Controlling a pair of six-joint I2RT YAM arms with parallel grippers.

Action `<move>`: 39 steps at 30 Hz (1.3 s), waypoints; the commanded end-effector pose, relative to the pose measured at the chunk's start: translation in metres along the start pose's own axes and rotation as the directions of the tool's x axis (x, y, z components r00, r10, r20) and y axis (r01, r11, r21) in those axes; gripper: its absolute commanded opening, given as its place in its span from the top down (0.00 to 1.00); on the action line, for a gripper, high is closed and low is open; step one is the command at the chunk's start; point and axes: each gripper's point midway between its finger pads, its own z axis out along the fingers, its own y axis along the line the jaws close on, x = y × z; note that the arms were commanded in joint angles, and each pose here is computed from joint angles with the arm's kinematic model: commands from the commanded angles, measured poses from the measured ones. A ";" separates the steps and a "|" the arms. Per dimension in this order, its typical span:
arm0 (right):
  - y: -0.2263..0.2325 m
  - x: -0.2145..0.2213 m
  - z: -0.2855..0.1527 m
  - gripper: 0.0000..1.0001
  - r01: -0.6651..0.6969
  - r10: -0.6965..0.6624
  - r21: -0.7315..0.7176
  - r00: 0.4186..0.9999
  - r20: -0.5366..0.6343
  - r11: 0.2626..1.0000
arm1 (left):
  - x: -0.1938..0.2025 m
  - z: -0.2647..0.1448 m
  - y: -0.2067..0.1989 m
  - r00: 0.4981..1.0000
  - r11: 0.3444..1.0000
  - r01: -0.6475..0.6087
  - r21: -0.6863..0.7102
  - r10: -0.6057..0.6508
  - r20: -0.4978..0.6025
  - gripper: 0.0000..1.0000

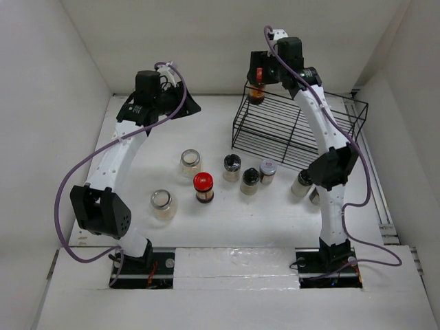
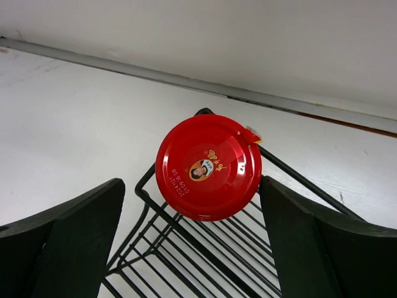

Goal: Organize the condiment bottles

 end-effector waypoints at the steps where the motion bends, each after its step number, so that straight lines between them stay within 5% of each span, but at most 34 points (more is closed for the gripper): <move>1: 0.017 -0.069 -0.038 0.05 0.001 0.009 -0.049 0.980 0.201 0.999 | -0.019 -0.009 -0.016 0.997 0.999 -0.044 0.030 0.043 0.057 0.62; 4: 0.018 -0.090 -0.062 0.07 0.011 -0.001 -0.037 0.966 0.257 0.999 | -0.023 -0.009 -0.014 0.997 0.999 -0.038 0.017 0.036 0.072 0.62; 8: 0.032 -0.119 -0.121 0.44 0.071 -0.060 -0.016 0.928 0.368 0.997 | -0.030 -0.010 -0.004 0.994 0.999 -0.008 -0.053 0.014 0.106 0.65; 9: 0.039 -0.111 -0.141 0.72 0.104 -0.090 -0.019 0.926 0.367 0.994 | -0.036 -0.012 -0.003 0.992 0.998 0.000 -0.069 0.009 0.127 0.66; 10: 0.049 -0.105 -0.149 0.81 0.129 -0.103 -0.047 0.924 0.369 0.991 | -0.037 -0.012 0.004 0.990 0.993 0.036 -0.111 -0.020 0.142 0.66; 12: 0.083 -0.068 -0.161 0.95 0.175 -0.118 -0.140 0.931 0.346 0.975 | -0.044 -0.014 0.007 0.984 0.988 0.071 -0.140 -0.046 0.175 0.66; 15: 0.146 -0.007 -0.169 0.97 0.232 -0.145 -0.327 0.952 0.269 0.916 | -0.053 -0.023 0.003 0.975 0.986 0.084 -0.141 -0.053 0.216 0.69; 18: 0.198 0.077 -0.173 0.68 0.287 -0.255 -0.481 0.958 0.132 0.829 | -0.067 -0.039 0.007 0.956 0.977 0.093 -0.192 -0.033 0.293 0.85; 19: 0.208 0.101 -0.174 0.38 0.326 -0.317 -0.516 0.942 0.110 0.792 | -0.072 -0.047 0.008 0.949 0.972 0.099 -0.215 -0.028 0.313 0.91; 23: 0.245 0.155 -0.191 0.04 0.392 -0.428 -0.595 0.900 0.088 0.702 | -0.082 -0.073 0.019 0.923 0.940 0.146 -0.307 -0.018 0.384 1.00; 25: 0.254 0.170 -0.195 0.00 0.390 -0.441 -0.627 0.894 0.082 0.674 | -0.088 -0.078 0.016 0.919 0.940 0.139 -0.311 -0.006 0.394 0.95; 29: 0.252 0.212 -0.177 0.00 0.358 -0.485 -0.637 0.874 -0.027 0.682 | -0.079 -0.083 0.017 0.927 0.940 0.128 -0.315 0.000 0.376 0.59; 31: 0.250 0.230 -0.168 0.00 0.352 -0.498 -0.628 0.865 -0.065 0.694 | -0.083 -0.095 0.013 0.915 0.939 0.123 -0.320 0.017 0.403 0.49; 39: 0.274 0.260 -0.145 0.00 0.337 -0.527 -0.681 0.846 -0.084 0.650 | -0.094 -0.108 0.011 0.903 0.932 0.101 -0.349 0.061 0.424 0.46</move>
